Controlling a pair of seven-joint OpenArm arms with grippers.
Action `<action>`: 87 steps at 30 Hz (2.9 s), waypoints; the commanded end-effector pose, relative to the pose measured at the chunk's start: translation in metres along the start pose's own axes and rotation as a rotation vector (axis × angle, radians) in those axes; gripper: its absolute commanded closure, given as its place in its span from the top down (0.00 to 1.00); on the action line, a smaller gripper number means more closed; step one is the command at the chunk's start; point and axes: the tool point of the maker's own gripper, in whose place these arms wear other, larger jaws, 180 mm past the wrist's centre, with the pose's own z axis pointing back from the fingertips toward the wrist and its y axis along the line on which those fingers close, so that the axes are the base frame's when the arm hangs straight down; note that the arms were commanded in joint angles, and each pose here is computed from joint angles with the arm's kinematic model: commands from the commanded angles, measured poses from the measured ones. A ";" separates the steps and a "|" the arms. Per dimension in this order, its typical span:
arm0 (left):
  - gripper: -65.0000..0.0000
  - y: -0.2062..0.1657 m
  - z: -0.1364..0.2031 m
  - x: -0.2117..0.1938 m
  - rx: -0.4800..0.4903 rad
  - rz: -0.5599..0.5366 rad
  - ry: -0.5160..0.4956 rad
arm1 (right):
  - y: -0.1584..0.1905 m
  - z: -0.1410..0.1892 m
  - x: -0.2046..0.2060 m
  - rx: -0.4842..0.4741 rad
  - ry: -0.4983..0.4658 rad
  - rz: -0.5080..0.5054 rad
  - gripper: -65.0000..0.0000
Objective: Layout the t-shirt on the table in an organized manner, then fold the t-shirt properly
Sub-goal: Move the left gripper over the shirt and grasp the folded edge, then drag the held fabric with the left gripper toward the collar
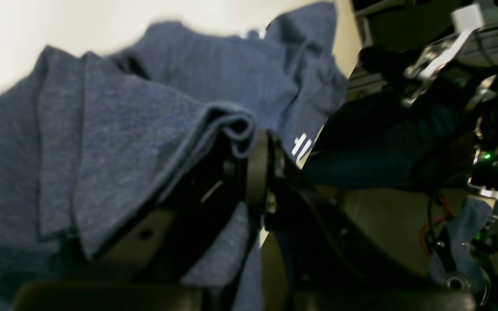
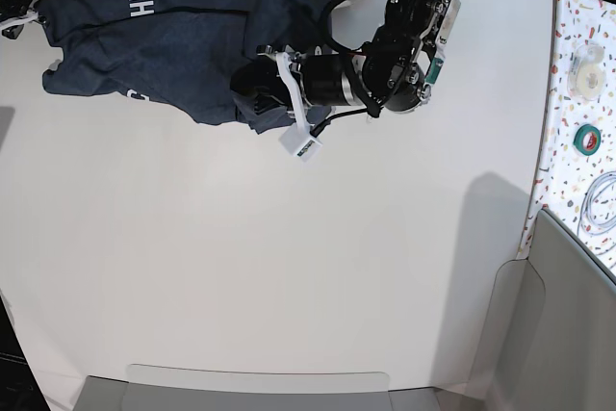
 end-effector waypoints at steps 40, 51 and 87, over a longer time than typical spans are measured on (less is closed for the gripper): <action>0.25 -0.069 -0.024 0.036 -0.158 -0.206 -0.010 | -0.001 -0.006 -0.001 0.023 -0.004 -0.008 0.00; 0.00 0.048 0.090 0.058 0.195 -0.013 -0.352 | 0.002 -0.007 -0.005 0.030 0.003 -0.018 0.00; 0.00 0.001 -0.063 -0.004 0.107 -0.019 -0.033 | 0.001 -0.007 -0.007 0.027 0.009 -0.015 0.00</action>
